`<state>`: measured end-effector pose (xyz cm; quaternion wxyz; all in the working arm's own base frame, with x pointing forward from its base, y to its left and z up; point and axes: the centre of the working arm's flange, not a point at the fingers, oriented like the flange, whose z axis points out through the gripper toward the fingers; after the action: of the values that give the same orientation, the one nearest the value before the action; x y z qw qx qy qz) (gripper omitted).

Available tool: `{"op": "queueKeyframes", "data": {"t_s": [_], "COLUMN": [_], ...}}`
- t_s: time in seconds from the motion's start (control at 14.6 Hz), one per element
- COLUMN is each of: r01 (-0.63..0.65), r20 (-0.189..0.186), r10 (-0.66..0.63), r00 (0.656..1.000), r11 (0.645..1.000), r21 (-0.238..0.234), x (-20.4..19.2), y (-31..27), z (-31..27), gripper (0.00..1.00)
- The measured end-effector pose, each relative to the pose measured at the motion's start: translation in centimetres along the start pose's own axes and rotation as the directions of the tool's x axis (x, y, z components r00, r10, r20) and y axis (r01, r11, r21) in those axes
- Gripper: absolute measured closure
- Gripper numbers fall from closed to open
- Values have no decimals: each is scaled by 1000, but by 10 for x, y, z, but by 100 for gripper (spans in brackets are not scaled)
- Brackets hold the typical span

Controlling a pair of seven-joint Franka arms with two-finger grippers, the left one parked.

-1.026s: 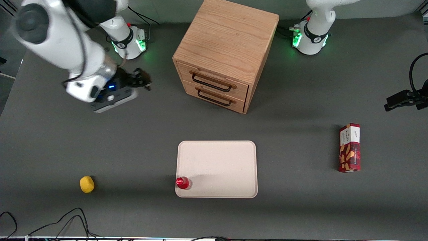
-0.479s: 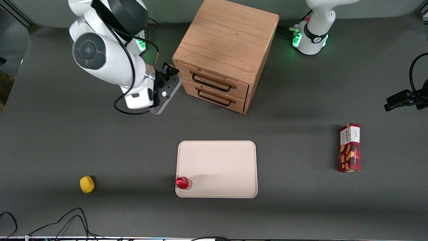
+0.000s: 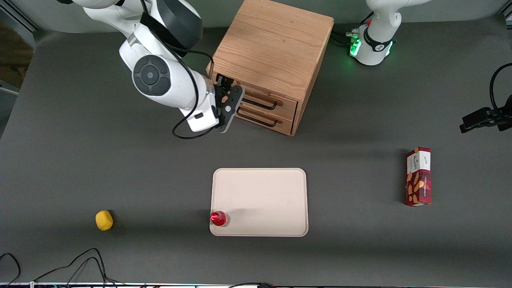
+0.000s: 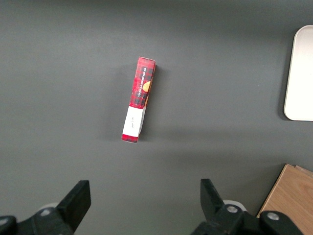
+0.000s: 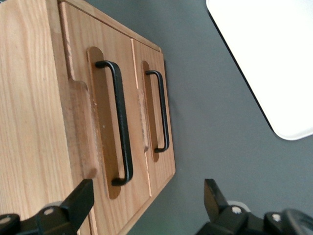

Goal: Open upper drawer
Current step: 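Hook the right gripper onto the upper drawer's black handle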

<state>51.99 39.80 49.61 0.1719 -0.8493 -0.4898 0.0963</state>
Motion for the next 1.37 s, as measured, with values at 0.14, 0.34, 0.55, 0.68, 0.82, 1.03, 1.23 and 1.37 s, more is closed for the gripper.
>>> {"op": "queueKeyframes", "data": {"t_s": [0.14, 0.34, 0.55, 0.68, 0.82, 1.03, 1.23, 1.37], "r01": [20, 39, 60, 66, 68, 78, 83, 84], "r20": [11, 33, 47, 44, 41, 45, 42, 39], "r10": [-20, -39, -58, -64, -65, -75, -80, -81], "r00": [1000, 999, 997, 997, 997, 996, 996, 996], "r11": [1000, 999, 998, 997, 996, 994, 994, 994], "r21": [2, 1, -35, -42, -53, -71, -70, -71], "x": [7, 15, 25, 30, 33, 37, 38, 39], "y": [-10, -15, -15, -14, -10, -8, -10, -10], "z": [9, 26, 47, 60, 72, 92, 102, 103], "gripper": [0, 0, 0, 0, 0, 0, 0, 0]}}
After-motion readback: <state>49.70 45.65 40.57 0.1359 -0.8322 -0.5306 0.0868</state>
